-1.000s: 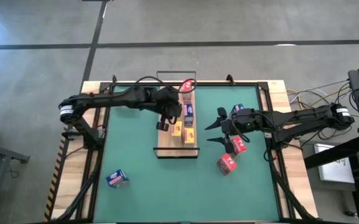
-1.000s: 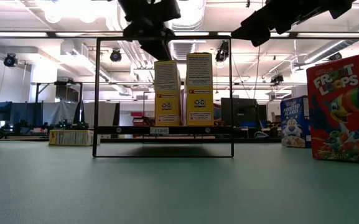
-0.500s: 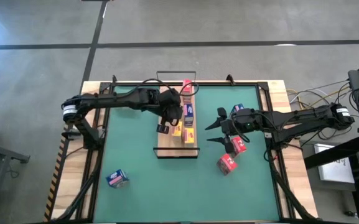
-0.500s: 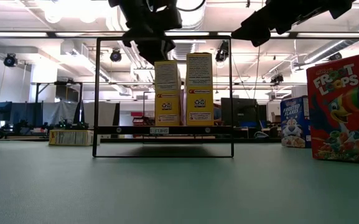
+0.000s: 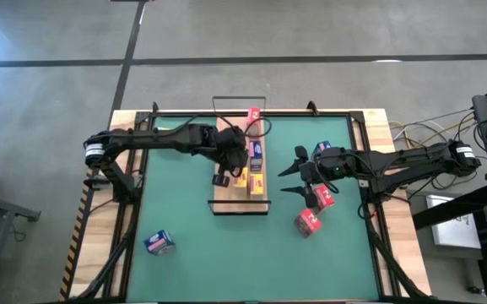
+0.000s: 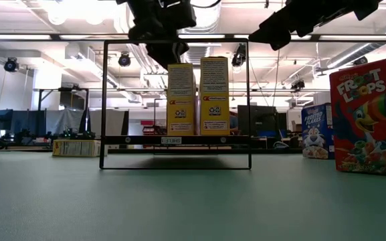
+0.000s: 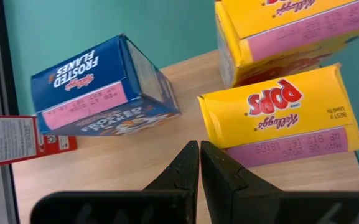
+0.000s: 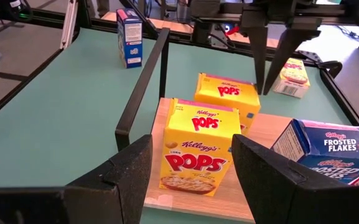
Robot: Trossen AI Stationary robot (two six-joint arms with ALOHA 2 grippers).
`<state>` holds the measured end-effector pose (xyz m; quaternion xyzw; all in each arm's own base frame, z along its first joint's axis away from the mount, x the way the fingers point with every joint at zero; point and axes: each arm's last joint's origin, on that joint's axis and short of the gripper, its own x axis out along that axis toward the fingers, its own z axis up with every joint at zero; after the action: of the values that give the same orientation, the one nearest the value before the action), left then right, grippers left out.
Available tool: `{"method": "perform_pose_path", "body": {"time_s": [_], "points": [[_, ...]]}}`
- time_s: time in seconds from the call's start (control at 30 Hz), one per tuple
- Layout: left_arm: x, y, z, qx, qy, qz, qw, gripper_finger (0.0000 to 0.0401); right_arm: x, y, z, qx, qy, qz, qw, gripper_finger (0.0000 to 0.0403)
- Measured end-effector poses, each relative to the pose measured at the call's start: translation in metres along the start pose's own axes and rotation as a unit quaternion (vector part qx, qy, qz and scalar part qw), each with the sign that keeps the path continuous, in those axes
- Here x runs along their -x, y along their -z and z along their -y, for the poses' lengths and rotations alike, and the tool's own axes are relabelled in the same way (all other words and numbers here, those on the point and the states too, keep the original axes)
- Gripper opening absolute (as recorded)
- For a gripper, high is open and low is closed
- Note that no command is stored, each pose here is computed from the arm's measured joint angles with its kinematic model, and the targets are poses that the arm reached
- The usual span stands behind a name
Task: Stack cereal on shelf
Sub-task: Put the right yellow cereal box on the shelf aligned with the other yellow cereal box
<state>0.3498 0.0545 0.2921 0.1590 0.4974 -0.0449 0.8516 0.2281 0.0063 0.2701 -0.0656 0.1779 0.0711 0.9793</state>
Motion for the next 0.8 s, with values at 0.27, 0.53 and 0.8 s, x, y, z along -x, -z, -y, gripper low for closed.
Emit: {"method": "perform_pose_path", "body": {"time_s": [0.27,0.53,0.8], "points": [[0.000,-0.003,0.008,0.000,0.008,-0.001,1.000,0.0000,0.000,0.000,0.000,0.000,0.000,0.000,1.000,0.0210],[0.000,-0.007,0.017,-0.011,0.014,0.002,1.000,0.0000,0.000,0.000,0.000,0.000,0.000,0.000,1.000,0.0210],[0.001,-0.007,0.018,-0.013,0.013,0.003,1.000,0.0000,0.000,0.000,0.000,0.000,0.000,0.000,1.000,0.0210]]}}
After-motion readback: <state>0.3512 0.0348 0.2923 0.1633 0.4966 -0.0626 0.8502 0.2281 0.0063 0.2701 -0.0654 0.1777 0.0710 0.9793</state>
